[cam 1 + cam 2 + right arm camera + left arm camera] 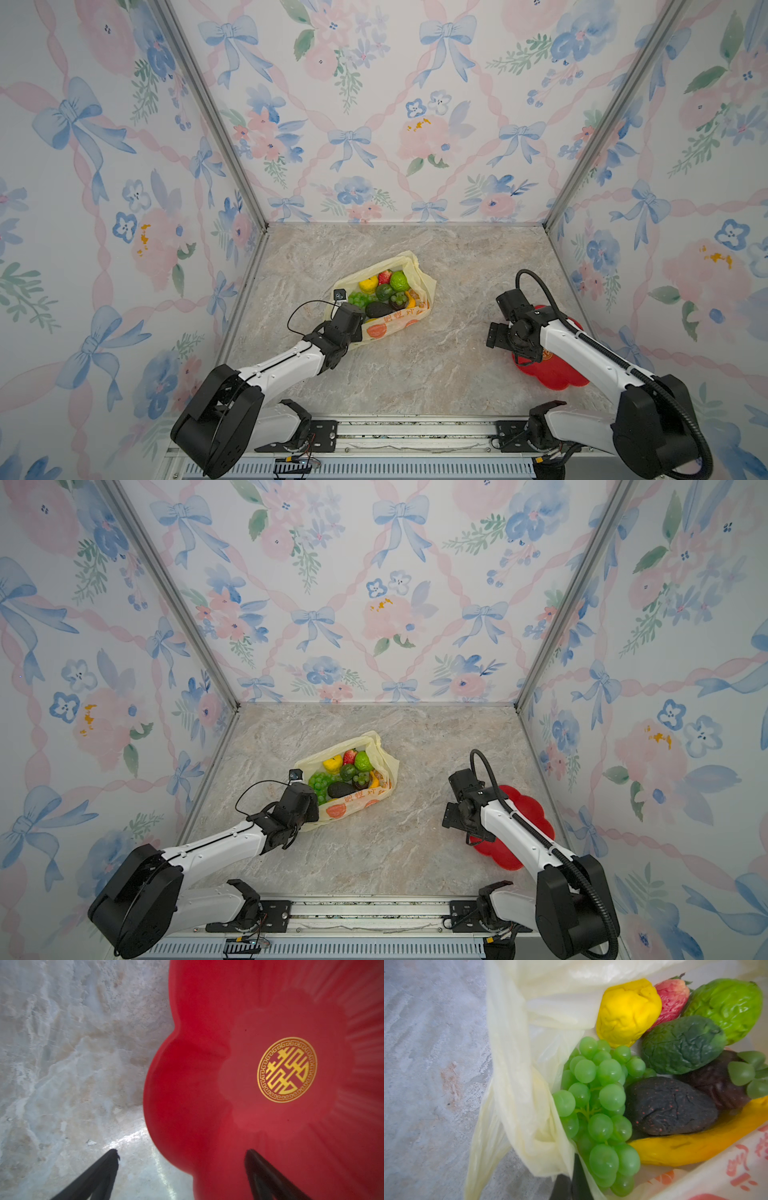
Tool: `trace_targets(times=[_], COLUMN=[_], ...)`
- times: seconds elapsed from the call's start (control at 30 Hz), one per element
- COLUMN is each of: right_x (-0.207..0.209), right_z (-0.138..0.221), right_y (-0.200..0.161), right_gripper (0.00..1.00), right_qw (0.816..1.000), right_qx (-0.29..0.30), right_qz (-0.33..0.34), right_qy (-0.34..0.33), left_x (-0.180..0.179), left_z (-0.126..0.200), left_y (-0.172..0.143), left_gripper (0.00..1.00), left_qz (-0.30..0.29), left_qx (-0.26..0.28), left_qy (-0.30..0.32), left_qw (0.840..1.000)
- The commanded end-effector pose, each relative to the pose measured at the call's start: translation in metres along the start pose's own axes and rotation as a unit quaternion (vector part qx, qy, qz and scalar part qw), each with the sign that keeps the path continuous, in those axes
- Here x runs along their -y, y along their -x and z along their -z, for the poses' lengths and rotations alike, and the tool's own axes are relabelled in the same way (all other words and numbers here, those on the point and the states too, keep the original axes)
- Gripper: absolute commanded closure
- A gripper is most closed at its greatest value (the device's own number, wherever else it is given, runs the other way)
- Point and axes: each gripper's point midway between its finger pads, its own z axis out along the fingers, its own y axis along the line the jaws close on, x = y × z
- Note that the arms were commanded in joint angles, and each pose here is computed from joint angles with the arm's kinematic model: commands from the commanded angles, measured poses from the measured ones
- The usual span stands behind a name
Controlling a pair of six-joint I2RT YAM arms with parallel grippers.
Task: Take fruits out of the plastic bag
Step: Move the plate to the center of the table.
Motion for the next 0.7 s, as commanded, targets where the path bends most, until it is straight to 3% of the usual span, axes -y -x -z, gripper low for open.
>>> trace_targets(times=[0.0, 0.33, 0.67], right_x=[-0.002, -0.033, -0.103], right_z=[-0.009, -0.004, 0.015], right_y=[-0.006, -0.023, -0.051], right_gripper=[0.03, 0.03, 0.00], right_qw=[1.000, 0.999, 0.989], right_qx=[-0.014, -0.025, -0.025], right_qz=[-0.016, 0.044, 0.131], right_qy=[0.006, 0.018, 0.062], left_x=[0.003, 0.002, 0.000], left_z=[0.001, 0.000, 0.001], left_y=[-0.001, -0.001, 0.000], left_gripper=[1.00, 1.00, 1.00], left_qz=[-0.009, -0.010, -0.011], left_qx=[0.005, 0.006, 0.007], left_qy=[-0.010, -0.006, -0.002], left_qw=[1.000, 1.000, 1.000])
